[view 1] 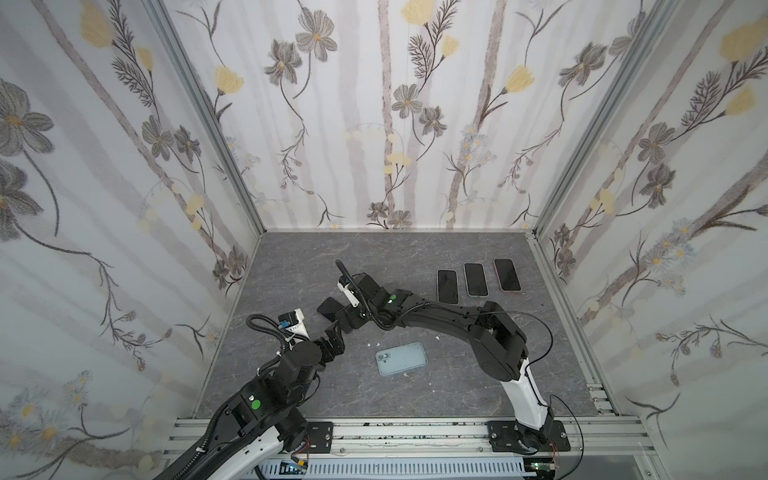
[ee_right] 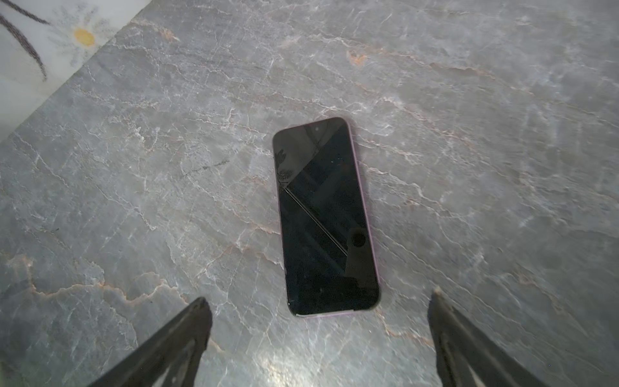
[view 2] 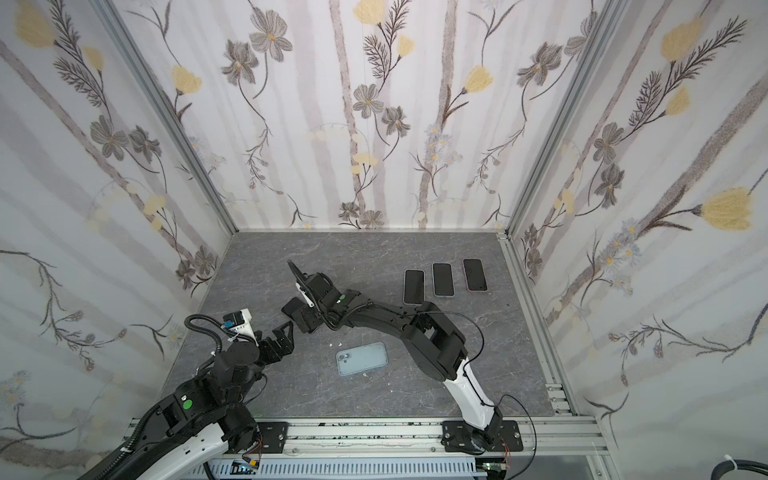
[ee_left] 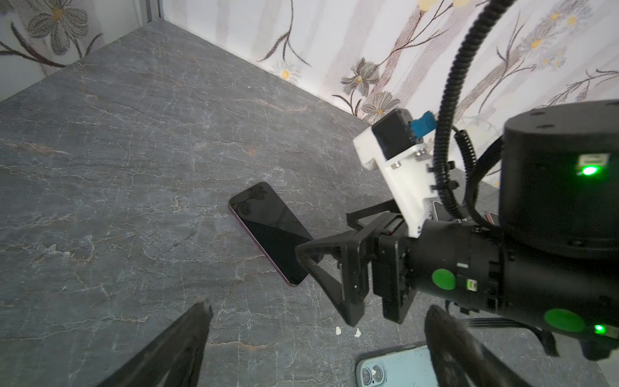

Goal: Put the phone into the phone case
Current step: 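Reach the right gripper to the purple-edged black phone and grasp it, then lift the purple-edged phone with the right gripper toward the left gripper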

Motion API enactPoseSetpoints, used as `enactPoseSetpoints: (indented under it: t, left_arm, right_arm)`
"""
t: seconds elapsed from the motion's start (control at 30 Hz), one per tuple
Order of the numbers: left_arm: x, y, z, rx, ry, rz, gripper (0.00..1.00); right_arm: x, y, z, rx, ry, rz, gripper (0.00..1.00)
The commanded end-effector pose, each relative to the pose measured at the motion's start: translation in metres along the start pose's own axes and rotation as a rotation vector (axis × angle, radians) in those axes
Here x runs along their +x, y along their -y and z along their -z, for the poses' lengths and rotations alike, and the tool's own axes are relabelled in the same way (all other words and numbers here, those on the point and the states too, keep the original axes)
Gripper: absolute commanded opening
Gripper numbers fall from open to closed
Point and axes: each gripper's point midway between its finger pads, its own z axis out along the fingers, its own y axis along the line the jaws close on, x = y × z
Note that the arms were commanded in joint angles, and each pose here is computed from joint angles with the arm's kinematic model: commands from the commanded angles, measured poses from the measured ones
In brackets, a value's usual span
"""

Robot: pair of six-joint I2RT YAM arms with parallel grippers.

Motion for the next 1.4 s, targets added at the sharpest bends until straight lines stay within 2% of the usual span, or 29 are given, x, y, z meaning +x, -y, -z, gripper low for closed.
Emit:
enactPoseSetpoints:
  t: [0.0, 0.33, 0.57, 0.87, 1.23, 1.37]
  left_arm:
    - [-0.005, -0.008, 0.002, -0.03, 0.033, 0.035, 1.0]
    - [-0.011, -0.011, 0.008, -0.009, 0.071, 0.073, 1.0]
    - [-0.01, -0.01, 0.007, -0.005, 0.068, 0.068, 1.0]
    - [-0.013, -0.011, 0.008, -0.01, 0.081, 0.071, 1.0]
    - [-0.02, -0.017, 0.014, -0.017, 0.117, 0.098, 0.98]
    - [-0.021, -0.02, 0.014, -0.037, 0.125, 0.097, 0.98]
  right_arm:
    - [-0.004, -0.002, -0.011, -0.006, 0.012, 0.022, 1.0]
    - [0.02, 0.001, -0.054, 0.025, -0.108, 0.056, 1.0]
    - [0.036, 0.008, -0.07, 0.048, -0.167, 0.075, 0.99]
    - [0.056, 0.023, -0.078, 0.119, -0.261, 0.12, 0.89]
    - [0.063, 0.036, -0.067, 0.185, -0.311, 0.164, 0.74]
    - [0.06, 0.039, -0.059, 0.202, -0.315, 0.167, 0.72]
